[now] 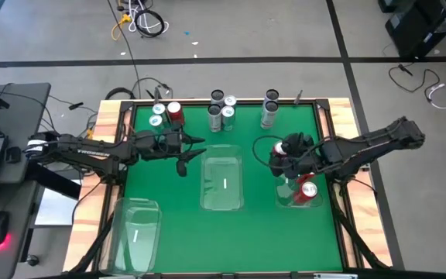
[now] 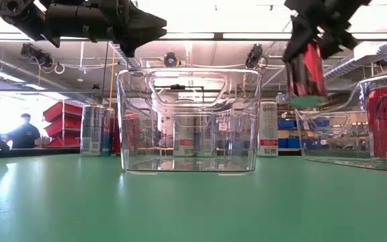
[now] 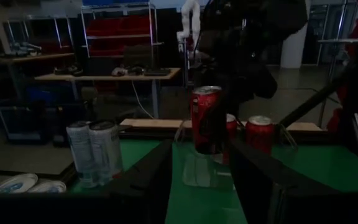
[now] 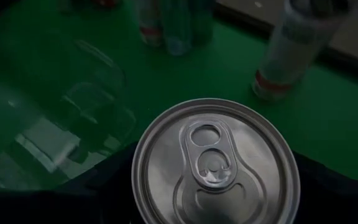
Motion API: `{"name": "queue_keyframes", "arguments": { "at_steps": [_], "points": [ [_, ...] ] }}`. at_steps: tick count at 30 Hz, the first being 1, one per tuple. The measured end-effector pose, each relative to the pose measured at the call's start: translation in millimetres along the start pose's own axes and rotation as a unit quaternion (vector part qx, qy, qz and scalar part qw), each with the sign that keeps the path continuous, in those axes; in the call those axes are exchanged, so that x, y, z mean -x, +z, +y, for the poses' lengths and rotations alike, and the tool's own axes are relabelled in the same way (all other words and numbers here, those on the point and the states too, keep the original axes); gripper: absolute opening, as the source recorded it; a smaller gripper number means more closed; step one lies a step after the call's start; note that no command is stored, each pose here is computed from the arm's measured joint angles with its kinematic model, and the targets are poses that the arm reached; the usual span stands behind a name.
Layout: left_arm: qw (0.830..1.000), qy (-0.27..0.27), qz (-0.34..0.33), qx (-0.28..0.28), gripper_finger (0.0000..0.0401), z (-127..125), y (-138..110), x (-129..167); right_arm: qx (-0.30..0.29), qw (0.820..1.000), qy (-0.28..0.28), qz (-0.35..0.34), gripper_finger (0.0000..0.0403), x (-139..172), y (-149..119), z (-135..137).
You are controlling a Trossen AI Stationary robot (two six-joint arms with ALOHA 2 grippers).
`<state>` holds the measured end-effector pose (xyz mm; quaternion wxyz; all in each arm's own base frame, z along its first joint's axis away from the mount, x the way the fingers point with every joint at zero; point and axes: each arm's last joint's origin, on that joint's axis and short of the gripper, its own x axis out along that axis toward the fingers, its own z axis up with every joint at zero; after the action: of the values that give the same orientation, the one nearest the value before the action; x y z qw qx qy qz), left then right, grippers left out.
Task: Sort soda cans
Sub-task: Put the bottom red-black soda can into the top right transparent bin
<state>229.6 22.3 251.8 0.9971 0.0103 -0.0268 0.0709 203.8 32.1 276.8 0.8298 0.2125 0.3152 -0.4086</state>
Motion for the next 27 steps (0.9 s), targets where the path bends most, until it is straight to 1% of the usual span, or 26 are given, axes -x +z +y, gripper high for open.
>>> {"name": "queue_keyframes", "arguments": {
  "at_steps": [6,10,13,16,23,27],
  "points": [
    [1.0,0.0,0.006,-0.001,0.0161,0.0,-1.1,0.0,-0.022,1.0,-0.019,0.008,0.0291,-0.3,-19.6,-4.4],
    [1.0,0.0,0.006,-0.001,0.0161,0.0,-1.1,0.0,-0.025,0.999,-0.029,-0.001,0.0291,2.7,-26.6,-6.2],
    [1.0,0.0,0.006,-0.001,0.0161,0.0,-1.2,0.0,-0.016,0.998,-0.051,0.015,0.0291,3.2,-32.7,-10.9],
    [1.0,0.0,0.007,-0.001,0.0161,0.0,-1.4,0.0,-0.022,0.998,-0.063,0.018,0.0291,4.8,-35.3,-13.4],
    [1.0,0.0,0.008,-0.001,0.0161,0.0,-1.3,-0.1,-0.039,0.998,-0.041,0.014,0.0291,-6.5,-46.5,-10.3],
    [1.0,0.0,0.008,-0.001,0.0161,0.0,-1.3,-0.1,-0.037,0.999,-0.026,0.027,0.0291,-11.6,-54.9,-9.1]
  ]
}}
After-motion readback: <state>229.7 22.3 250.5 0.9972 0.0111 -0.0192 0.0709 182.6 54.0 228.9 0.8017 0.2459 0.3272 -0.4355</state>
